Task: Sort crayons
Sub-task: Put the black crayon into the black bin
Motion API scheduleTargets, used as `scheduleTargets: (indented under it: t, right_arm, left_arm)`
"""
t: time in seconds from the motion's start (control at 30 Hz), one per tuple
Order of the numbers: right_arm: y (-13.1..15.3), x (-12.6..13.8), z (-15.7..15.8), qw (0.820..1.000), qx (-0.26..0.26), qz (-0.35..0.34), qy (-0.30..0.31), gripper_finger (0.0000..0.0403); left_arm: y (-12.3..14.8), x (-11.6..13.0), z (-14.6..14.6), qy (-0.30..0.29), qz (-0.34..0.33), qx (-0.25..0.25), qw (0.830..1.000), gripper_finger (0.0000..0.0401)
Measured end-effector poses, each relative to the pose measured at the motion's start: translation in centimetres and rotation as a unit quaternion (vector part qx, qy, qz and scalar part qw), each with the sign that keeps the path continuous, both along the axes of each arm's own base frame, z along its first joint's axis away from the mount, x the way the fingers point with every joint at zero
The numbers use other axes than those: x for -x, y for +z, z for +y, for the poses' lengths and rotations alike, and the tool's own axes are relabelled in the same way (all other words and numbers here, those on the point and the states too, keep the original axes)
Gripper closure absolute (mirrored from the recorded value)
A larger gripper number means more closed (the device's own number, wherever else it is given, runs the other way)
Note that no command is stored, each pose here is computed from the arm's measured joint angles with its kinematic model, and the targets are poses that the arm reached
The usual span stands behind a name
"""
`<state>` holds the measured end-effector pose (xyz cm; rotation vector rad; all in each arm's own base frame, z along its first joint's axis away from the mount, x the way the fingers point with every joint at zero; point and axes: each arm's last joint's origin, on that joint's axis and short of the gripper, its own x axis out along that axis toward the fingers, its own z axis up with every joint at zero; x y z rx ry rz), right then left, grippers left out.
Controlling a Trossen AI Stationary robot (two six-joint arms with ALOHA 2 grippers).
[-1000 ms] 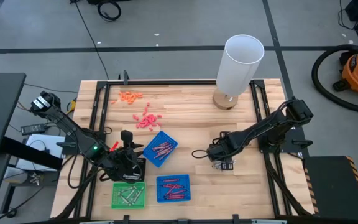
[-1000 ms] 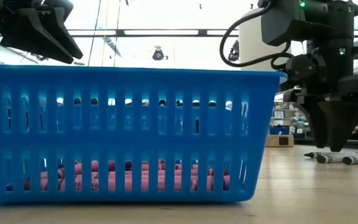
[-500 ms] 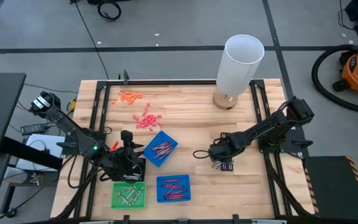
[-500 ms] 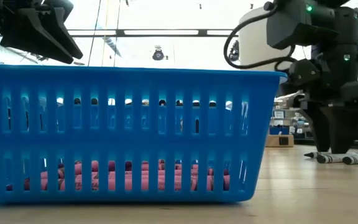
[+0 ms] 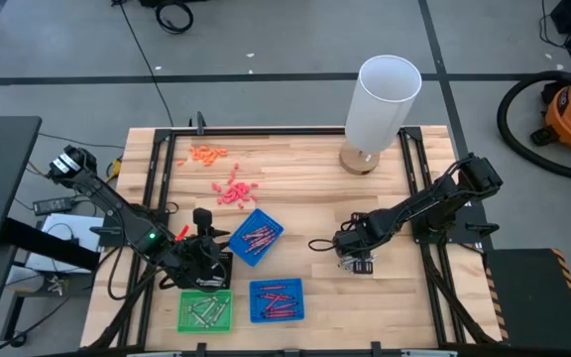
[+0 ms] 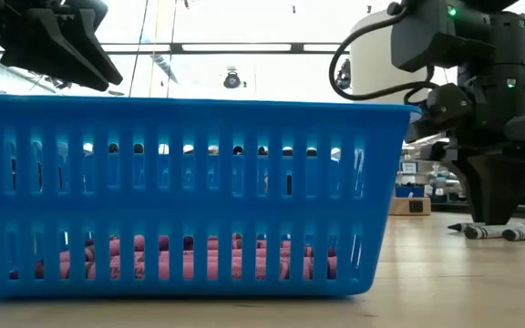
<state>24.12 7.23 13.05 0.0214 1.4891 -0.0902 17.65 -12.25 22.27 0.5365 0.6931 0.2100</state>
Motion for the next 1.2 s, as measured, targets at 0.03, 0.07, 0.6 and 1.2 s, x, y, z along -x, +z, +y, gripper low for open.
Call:
scheduleTargets:
  t: [0.03, 0.07, 0.6, 1.2]
  right_arm:
    - [0.0, 0.0, 0.0, 1.0, 0.0, 0.0, 0.002, 0.0337]
    - [0.0, 0.0, 0.0, 1.0, 0.0, -0.001, 0.004, 0.0348]
    - [2.5, -2.4, 0.1, 0.995, 0.077, -0.058, 0.031, 0.0373]
    - [5.9, -6.6, 1.3, 0.971, 0.024, -0.227, 0.073, 0.0371]
  left_arm:
    - [0.0, 0.0, 0.0, 0.0, 0.0, 0.0, 1.0, 0.0257]
    - [0.0, 0.0, 0.0, 0.0, 0.0, 0.0, 1.0, 0.0257]
    - [0.0, 0.0, -0.1, 0.012, -0.009, 0.024, 1.0, 0.0257]
    - [0.0, 0.0, -0.1, 0.029, -0.021, 0.048, 0.998, 0.0203]
